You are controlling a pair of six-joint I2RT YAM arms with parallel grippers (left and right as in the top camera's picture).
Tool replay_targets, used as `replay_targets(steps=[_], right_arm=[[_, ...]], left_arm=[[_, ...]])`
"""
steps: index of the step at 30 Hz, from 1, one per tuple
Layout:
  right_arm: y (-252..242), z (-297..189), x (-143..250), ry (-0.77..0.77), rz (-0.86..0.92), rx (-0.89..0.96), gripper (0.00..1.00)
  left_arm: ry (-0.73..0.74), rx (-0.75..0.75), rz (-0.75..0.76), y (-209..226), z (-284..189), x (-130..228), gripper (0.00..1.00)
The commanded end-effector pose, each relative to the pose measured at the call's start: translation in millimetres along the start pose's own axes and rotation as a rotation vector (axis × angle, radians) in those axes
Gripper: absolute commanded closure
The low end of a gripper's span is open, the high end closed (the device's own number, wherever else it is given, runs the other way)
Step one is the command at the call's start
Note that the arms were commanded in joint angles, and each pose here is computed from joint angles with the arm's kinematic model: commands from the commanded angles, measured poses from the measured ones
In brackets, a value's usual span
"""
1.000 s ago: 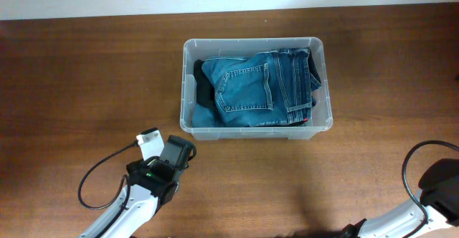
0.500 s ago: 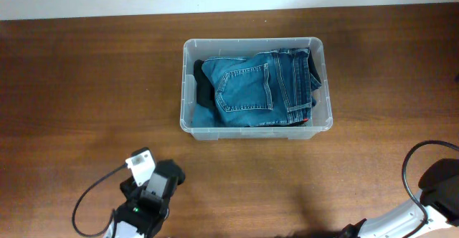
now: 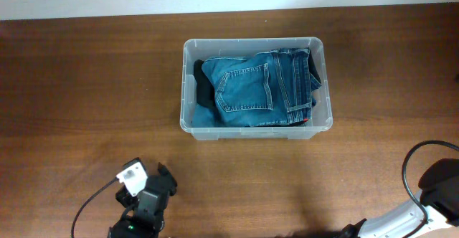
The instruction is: Pack container
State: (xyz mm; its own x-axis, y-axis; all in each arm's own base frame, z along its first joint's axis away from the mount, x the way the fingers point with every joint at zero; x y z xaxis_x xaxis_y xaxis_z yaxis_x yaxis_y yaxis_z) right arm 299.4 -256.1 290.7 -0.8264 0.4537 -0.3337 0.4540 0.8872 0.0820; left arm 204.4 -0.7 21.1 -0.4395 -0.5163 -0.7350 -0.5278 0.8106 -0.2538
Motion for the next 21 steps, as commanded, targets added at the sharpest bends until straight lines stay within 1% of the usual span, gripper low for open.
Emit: replay_targets(steps=[1,7,9,11,17,21], right_arm=[[0.1,0.0,-0.4,-0.001,-0.004,0.001,0.02],[0.1,0.0,-0.4,-0.001,-0.004,0.001,0.02],[0.1,0.0,-0.4,-0.001,-0.004,0.001,0.02],[0.1,0.0,-0.5,-0.001,-0.004,0.001,0.01],[0.1,0.0,-0.4,-0.001,-0.004,0.001,0.02],[0.1,0.0,-0.5,-0.001,-0.004,0.001,0.02]], left_arm=[[-0.037,-0.022,-0.055,9.6,1.3,-10.7,0.00],[-0.055,-0.006,-0.079,15.7,3.3,-27.7,0.00],[-0.082,0.002,-0.131,19.1,2.8,-37.9,0.00],[-0.097,0.003,-0.143,21.4,2.1,-43.3,0.01],[-0.169,0.054,-0.021,15.0,-5.2,-61.5,0.00],[-0.190,0.093,0.017,10.5,-8.6,-67.8,0.00]])
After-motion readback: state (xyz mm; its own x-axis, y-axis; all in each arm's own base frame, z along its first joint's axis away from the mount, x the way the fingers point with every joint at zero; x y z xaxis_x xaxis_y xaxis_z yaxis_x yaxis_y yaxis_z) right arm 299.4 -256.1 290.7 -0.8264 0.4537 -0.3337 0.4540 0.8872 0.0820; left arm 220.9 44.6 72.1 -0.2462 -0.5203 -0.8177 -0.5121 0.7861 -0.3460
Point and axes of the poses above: each gripper's point midway between its finger pads, its own z axis out along the fingers, its own y axis along the line the jaws close on, x = y × z, the point moved 2 cm from there along -z, back along the fingers, and after that the axes turned 10 degrees about -z, right-handed, at the moved point
